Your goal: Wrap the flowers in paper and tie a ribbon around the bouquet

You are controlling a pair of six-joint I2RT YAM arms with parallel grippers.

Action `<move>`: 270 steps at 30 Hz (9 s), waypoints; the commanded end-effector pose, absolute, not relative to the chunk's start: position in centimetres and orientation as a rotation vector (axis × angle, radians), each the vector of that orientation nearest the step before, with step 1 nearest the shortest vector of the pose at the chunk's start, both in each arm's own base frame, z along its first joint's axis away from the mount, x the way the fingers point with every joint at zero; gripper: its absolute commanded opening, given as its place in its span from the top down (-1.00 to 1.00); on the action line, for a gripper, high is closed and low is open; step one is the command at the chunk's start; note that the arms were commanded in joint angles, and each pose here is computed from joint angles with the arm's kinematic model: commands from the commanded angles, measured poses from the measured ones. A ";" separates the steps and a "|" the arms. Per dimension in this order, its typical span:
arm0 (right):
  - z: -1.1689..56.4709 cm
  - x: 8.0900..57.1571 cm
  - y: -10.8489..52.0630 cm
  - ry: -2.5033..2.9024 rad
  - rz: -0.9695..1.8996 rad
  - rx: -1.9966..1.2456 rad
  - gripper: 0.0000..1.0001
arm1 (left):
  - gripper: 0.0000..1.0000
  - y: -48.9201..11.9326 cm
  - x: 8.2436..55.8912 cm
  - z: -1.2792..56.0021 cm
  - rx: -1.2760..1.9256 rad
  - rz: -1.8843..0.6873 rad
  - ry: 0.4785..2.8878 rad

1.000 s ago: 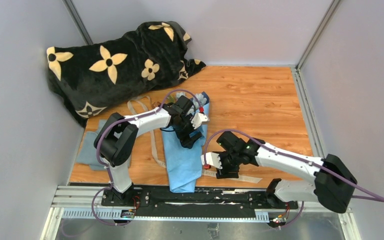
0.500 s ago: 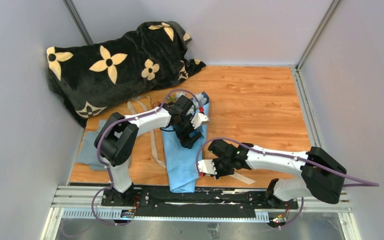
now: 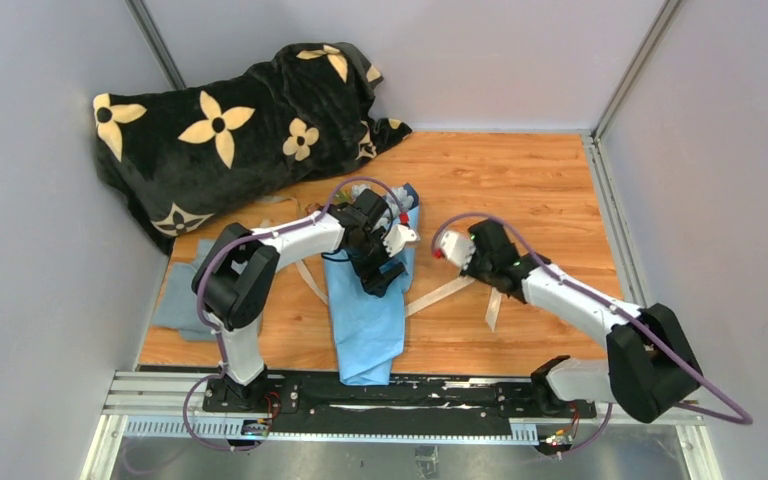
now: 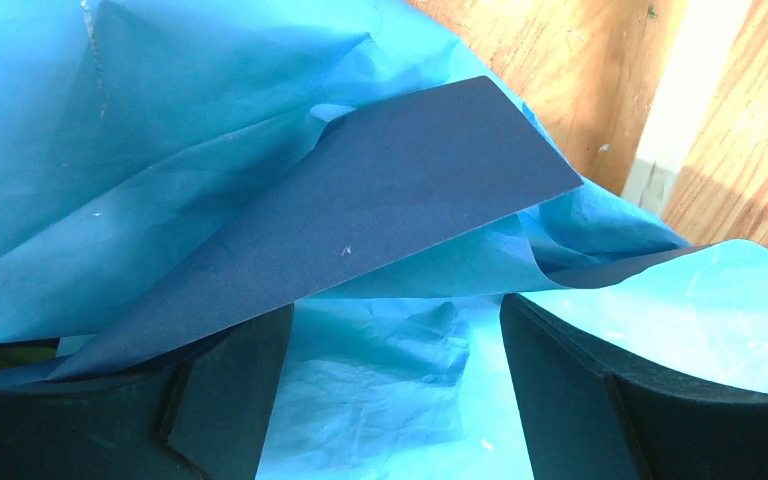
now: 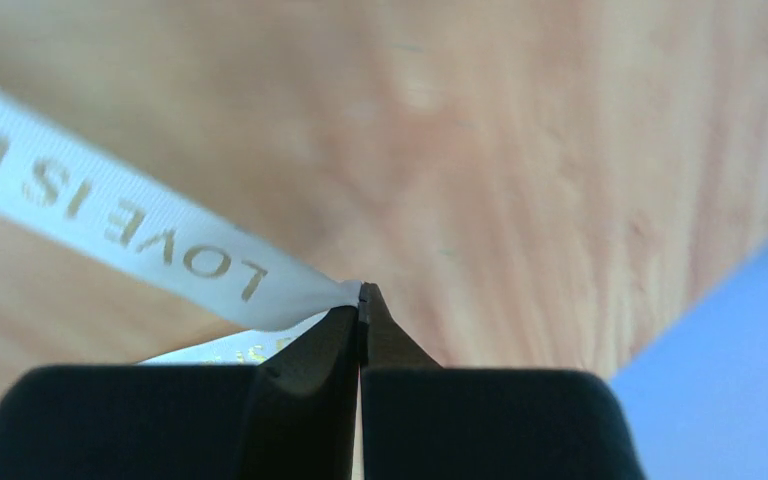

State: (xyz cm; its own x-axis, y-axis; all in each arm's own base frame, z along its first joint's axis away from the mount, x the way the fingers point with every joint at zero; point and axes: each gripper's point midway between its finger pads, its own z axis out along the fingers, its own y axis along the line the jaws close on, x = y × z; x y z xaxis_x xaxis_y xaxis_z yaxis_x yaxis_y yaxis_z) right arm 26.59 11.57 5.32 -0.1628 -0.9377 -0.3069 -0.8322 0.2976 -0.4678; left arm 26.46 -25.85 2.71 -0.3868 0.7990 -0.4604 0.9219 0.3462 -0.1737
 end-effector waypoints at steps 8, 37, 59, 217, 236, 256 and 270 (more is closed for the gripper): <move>21.5 35.5 -3.0 1.948 -0.753 -0.666 1.00 | -0.71 -27.6 25.8 -0.4 1.644 -0.593 2.368; 24.3 25.7 19.3 1.582 0.781 -0.703 1.00 | -0.83 -37.9 28.9 3.7 1.472 -0.739 2.104; 6.3 24.2 20.2 2.097 0.875 -0.415 1.00 | -0.83 -37.0 30.8 8.4 1.234 -0.944 2.135; 14.2 28.1 20.7 1.614 0.607 -1.193 0.50 | 1.00 -37.8 27.8 12.4 1.847 -1.009 1.400; 5.3 17.8 12.3 2.710 0.421 -0.034 -0.03 | 1.00 -35.2 28.2 9.9 1.491 -1.045 1.757; 4.2 19.9 10.9 2.648 0.276 -0.058 1.00 | 0.94 -33.4 25.0 11.1 1.660 -1.089 1.682; 18.2 26.6 20.4 2.160 0.704 -0.576 1.00 | 0.83 -31.2 25.2 9.6 1.941 -0.771 1.558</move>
